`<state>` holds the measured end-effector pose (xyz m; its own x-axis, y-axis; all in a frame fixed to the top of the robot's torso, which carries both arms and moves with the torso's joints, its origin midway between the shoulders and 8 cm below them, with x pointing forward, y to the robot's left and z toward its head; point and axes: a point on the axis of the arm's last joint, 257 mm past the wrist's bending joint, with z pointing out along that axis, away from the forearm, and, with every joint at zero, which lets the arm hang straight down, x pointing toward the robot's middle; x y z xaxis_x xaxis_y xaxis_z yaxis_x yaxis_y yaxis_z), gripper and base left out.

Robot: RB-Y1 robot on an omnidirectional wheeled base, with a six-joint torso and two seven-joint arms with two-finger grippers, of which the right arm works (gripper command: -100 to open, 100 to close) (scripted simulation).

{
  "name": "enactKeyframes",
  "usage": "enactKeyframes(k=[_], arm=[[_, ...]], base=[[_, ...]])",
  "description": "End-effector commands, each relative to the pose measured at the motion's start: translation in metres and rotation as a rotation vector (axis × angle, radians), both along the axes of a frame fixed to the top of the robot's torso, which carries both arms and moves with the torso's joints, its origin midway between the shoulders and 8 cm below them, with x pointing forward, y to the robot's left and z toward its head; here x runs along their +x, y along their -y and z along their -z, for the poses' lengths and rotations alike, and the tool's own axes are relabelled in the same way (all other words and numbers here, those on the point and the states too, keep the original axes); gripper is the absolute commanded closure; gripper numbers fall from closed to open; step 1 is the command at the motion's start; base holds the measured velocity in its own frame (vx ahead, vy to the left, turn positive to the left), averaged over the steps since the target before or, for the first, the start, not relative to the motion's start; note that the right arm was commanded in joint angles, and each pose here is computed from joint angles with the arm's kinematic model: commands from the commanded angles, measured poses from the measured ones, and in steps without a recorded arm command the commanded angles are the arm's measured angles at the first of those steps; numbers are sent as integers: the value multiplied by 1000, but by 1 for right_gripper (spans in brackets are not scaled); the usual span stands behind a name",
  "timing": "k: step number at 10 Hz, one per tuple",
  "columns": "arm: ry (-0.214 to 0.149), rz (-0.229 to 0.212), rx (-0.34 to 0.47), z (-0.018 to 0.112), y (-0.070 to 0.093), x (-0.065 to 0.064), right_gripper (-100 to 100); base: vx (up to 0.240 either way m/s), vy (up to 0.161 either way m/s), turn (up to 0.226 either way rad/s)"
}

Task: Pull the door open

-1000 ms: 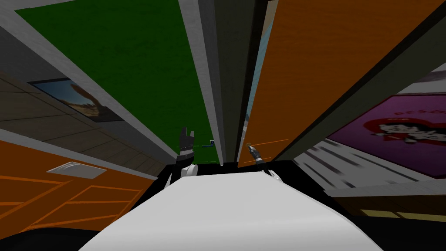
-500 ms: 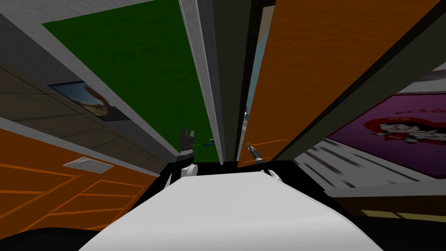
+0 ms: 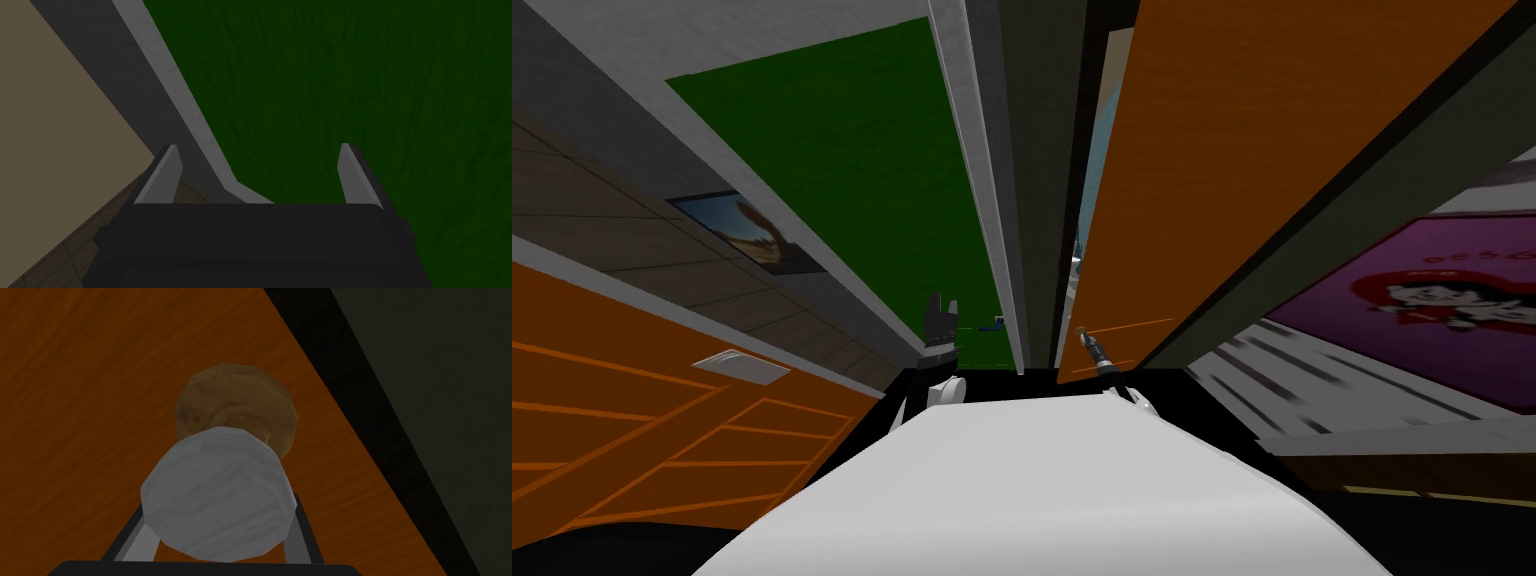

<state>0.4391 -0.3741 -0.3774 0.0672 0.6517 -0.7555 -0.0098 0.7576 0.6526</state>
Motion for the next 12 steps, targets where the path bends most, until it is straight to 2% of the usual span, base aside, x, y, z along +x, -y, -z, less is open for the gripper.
enactKeyframes(k=[1, 2, 6, 8, 9, 10, 11, 12], arm=[[-13, -16, 47, 7, -15, -4, 100], [-13, -16, 47, 7, -15, -4, 100], [-2, -15, 191, 6, -18, 0, 100], [-2, -15, 199, 6, -18, 0, 100], [2, -15, 250, 5, -19, 2, 100], [2, -15, 251, 5, -19, 2, 100], [6, -14, 301, 5, -20, 3, 100], [6, -14, 303, 5, -20, 3, 100]], base=[[-44, -20, 35], [-18, -4, -15], [-48, -26, 42], [-34, -16, 7], [-48, -17, 69], [-46, -22, 35], [-49, -29, 48], [-39, -19, 46]])
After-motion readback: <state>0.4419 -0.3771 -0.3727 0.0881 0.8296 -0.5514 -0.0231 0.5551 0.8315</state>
